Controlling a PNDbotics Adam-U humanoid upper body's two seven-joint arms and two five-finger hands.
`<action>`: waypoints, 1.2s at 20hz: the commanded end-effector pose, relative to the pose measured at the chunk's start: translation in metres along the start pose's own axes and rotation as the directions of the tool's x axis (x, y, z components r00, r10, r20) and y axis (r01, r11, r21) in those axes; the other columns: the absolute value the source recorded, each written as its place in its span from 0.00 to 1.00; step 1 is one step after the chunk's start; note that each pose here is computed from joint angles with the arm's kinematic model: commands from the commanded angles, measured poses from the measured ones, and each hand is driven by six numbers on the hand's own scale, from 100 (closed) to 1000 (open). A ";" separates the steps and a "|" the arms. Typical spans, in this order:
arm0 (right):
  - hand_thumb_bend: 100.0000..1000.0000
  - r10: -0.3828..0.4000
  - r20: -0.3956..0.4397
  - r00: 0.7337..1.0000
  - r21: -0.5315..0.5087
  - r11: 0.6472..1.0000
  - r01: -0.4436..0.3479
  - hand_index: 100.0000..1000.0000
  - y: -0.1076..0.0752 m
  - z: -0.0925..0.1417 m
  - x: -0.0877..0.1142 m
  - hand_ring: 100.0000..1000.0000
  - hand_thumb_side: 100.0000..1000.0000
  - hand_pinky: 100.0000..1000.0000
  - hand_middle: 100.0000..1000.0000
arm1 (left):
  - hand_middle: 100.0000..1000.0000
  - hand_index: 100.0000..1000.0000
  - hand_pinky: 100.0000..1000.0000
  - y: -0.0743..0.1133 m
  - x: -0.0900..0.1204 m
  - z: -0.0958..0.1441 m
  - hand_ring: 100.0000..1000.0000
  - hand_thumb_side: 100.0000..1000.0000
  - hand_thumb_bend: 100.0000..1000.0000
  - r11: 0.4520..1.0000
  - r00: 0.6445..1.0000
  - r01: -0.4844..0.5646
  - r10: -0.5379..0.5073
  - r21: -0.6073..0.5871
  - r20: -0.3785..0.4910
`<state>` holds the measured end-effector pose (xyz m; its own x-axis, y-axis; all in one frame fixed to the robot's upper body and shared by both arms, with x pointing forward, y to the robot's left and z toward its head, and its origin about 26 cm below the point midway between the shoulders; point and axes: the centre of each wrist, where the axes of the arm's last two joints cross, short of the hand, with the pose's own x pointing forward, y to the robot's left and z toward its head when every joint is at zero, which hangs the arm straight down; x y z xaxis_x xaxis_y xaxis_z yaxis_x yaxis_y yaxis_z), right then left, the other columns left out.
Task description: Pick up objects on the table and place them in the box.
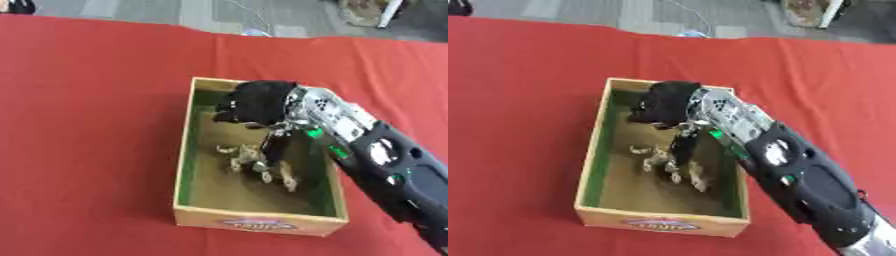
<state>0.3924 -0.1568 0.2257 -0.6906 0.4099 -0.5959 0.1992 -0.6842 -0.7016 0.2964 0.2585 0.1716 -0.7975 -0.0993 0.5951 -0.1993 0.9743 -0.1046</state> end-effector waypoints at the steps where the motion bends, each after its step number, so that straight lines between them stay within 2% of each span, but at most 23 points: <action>1: 0.51 0.152 0.131 0.980 0.205 0.963 -0.176 0.98 -0.002 0.008 -0.011 0.95 0.62 0.91 0.92 | 0.48 0.65 0.47 0.000 0.005 -0.003 0.45 0.73 0.00 1.000 1.000 -0.001 0.001 -0.010 0.019; 5: 0.48 0.154 0.110 0.982 0.168 0.971 -0.171 0.98 -0.010 0.019 -0.015 0.95 0.63 0.91 0.92 | 0.49 0.65 0.47 0.000 0.005 -0.003 0.45 0.73 0.00 1.000 1.000 0.001 -0.001 -0.011 0.018; 8: 0.41 0.144 0.094 0.985 0.110 0.982 -0.154 0.97 -0.019 0.031 -0.016 0.94 0.65 0.91 0.91 | 0.49 0.65 0.47 0.000 0.005 -0.003 0.45 0.73 0.00 1.000 1.000 0.002 -0.002 -0.009 0.020; 10: 0.40 0.131 0.091 0.987 0.068 0.988 -0.138 0.97 -0.024 0.037 -0.015 0.94 0.65 0.91 0.91 | 0.49 0.65 0.47 0.000 0.005 -0.004 0.45 0.73 0.00 1.000 1.000 0.002 -0.002 -0.008 0.021; 14: 0.30 0.089 0.060 0.994 -0.040 0.995 -0.087 0.97 -0.039 0.054 -0.017 0.92 0.67 0.91 0.89 | 0.49 0.65 0.47 0.000 0.005 -0.004 0.45 0.73 0.00 1.000 1.000 0.001 -0.001 -0.008 0.020; 17: 0.26 0.042 0.052 0.998 -0.092 0.995 -0.037 0.97 -0.042 0.061 -0.022 0.91 0.68 0.91 0.89 | 0.49 0.65 0.47 0.000 0.005 -0.004 0.45 0.73 0.00 1.000 1.000 0.001 0.000 -0.010 0.021; 20: 0.16 -0.005 0.050 0.999 -0.157 0.987 0.012 0.97 -0.043 0.066 -0.028 0.89 0.68 0.91 0.87 | 0.49 0.65 0.47 0.000 0.005 -0.004 0.45 0.73 0.00 1.000 1.000 0.000 0.000 -0.010 0.020; 22: 0.16 -0.034 0.042 0.999 -0.197 0.979 0.042 0.97 -0.044 0.072 -0.033 0.89 0.67 0.91 0.87 | 0.49 0.65 0.47 0.000 0.005 -0.004 0.45 0.73 0.00 1.000 1.000 0.001 -0.001 -0.010 0.021; 24: 0.16 -0.056 0.050 0.997 -0.195 0.979 0.065 0.96 -0.042 0.074 -0.036 0.89 0.68 0.91 0.86 | 0.49 0.65 0.47 0.000 0.005 -0.004 0.45 0.73 0.00 1.000 1.000 0.001 0.000 -0.011 0.021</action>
<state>0.3620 -0.1811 0.2913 -0.7211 0.5166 -0.4616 0.2710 -0.4029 -0.8742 0.2964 0.2585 0.1716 -0.7949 -0.1020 0.5981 -0.1995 0.9749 -0.0988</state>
